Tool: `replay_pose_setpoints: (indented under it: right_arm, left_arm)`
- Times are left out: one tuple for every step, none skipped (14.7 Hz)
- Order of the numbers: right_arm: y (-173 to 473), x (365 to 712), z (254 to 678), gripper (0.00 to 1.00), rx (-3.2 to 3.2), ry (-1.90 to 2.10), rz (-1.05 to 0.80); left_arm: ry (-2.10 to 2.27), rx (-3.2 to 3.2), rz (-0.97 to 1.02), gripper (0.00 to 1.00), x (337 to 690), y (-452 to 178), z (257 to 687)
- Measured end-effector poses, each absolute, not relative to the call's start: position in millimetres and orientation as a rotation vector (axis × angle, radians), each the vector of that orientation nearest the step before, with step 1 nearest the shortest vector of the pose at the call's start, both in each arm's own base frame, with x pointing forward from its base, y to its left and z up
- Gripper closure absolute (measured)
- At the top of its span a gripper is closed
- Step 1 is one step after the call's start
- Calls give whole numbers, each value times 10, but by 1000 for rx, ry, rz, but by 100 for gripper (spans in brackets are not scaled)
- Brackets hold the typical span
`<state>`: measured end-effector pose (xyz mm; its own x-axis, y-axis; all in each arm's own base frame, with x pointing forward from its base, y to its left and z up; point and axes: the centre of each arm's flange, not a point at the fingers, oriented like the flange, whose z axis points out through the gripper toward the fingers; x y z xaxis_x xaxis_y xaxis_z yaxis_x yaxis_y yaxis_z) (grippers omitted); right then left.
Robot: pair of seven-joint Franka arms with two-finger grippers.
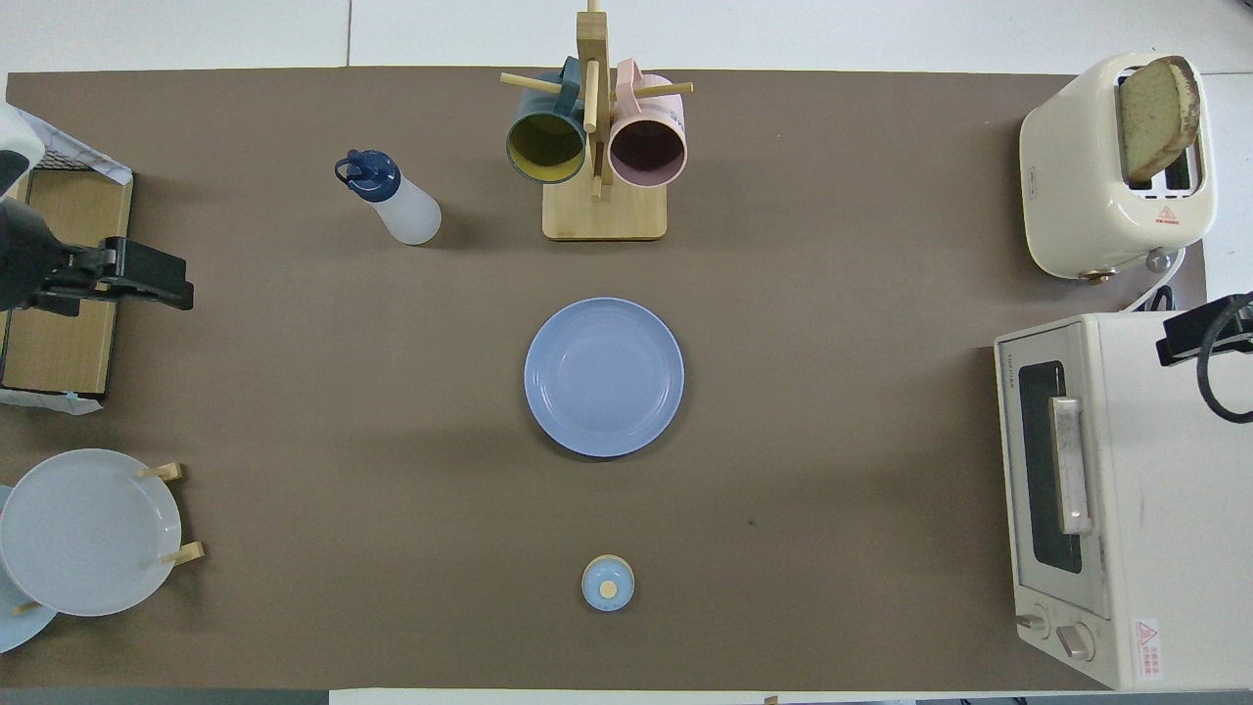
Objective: Put bread on plate and add seasoning
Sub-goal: 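Move the left gripper out toward the blue-capped white squeeze bottle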
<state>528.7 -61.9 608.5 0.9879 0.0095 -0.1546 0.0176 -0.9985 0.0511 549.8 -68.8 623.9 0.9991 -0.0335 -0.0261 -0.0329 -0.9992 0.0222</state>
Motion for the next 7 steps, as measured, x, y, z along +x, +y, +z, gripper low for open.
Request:
replay_pose_setpoints:
  right_arm:
    - [-613, 5288, 6089, 0, 3080, 22, -238]
    - [-604, 5290, 6096, 0, 3082, 24, -235]
    - [-587, 5292, 6100, 0, 3092, 27, -232]
    - [-568, 5294, 6103, 0, 3105, 29, -230]
    - [-555, 5296, 6105, 0, 3113, 31, -228]
    - [-547, 5297, 6107, 0, 3117, 33, -227]
    - [-543, 5297, 6109, 0, 3120, 33, -226]
  left_arm:
    - [-52, 3119, -41, 0, 5498, -689, 6239]
    - [-53, 3119, -41, 0, 5497, -691, 6241]
    - [-56, 3119, -40, 0, 5495, -699, 6242]
    - [-60, 3119, -40, 0, 5494, -711, 6242]
    - [-63, 3119, -40, 0, 5492, -721, 6241]
    - [-66, 3119, -36, 0, 5494, -733, 6241]
    - [-69, 3118, -23, 0, 5503, -744, 6239]
